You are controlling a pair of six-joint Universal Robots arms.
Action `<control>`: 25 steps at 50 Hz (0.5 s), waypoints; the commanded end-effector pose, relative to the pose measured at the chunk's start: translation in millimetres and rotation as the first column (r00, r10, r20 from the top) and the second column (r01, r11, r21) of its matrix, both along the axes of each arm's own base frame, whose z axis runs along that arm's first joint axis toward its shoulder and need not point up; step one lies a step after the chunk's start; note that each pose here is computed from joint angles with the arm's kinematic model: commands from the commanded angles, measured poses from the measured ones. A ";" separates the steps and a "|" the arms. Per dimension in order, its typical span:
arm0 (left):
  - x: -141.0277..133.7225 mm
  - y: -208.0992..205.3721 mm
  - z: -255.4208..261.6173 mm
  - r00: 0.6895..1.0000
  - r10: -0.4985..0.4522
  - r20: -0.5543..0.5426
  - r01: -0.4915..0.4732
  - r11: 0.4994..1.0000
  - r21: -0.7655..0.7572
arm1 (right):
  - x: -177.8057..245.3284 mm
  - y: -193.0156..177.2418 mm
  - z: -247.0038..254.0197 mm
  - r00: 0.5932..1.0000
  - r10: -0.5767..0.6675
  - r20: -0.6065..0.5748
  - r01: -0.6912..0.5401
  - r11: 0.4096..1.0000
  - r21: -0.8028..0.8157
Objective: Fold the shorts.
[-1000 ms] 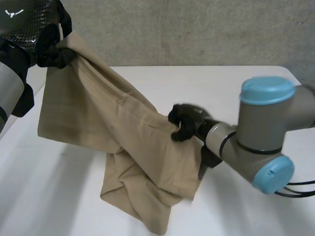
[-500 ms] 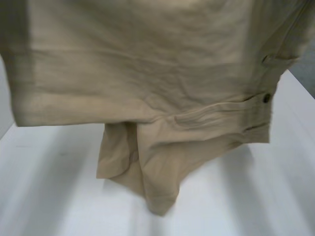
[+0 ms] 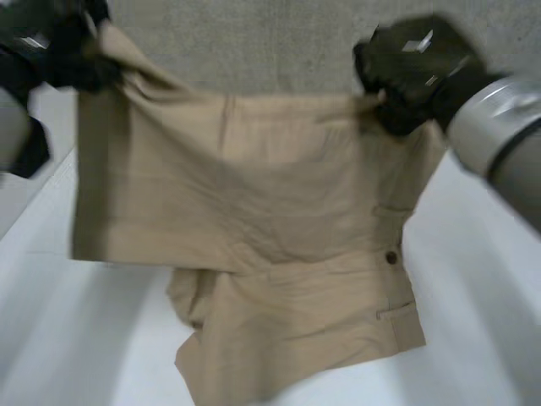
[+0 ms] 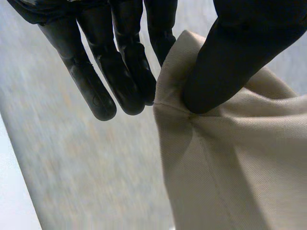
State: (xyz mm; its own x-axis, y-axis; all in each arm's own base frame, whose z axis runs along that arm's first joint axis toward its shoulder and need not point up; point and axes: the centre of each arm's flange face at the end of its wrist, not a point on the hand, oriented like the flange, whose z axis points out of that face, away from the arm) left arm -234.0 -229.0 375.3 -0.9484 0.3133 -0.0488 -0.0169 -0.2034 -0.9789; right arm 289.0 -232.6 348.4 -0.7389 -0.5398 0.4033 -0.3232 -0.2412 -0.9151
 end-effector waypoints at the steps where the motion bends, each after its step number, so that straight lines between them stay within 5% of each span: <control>1: -25.0 -81.9 -58.9 0.999 0.021 0.031 -0.023 0.998 0.050 | 29.3 -53.0 -56.8 1.000 -0.015 -0.008 0.014 1.000 -0.018; 15: -61.2 -175.9 -100.4 0.996 0.045 0.080 -0.029 0.982 -0.189 | 68.3 -130.9 -89.3 0.991 -0.087 0.101 0.123 0.881 -0.456; 25: -72.3 -172.1 -130.2 0.995 -0.004 0.105 0.020 0.987 -0.159 | 62.9 -124.2 -94.5 0.993 -0.115 0.040 0.121 0.890 -0.440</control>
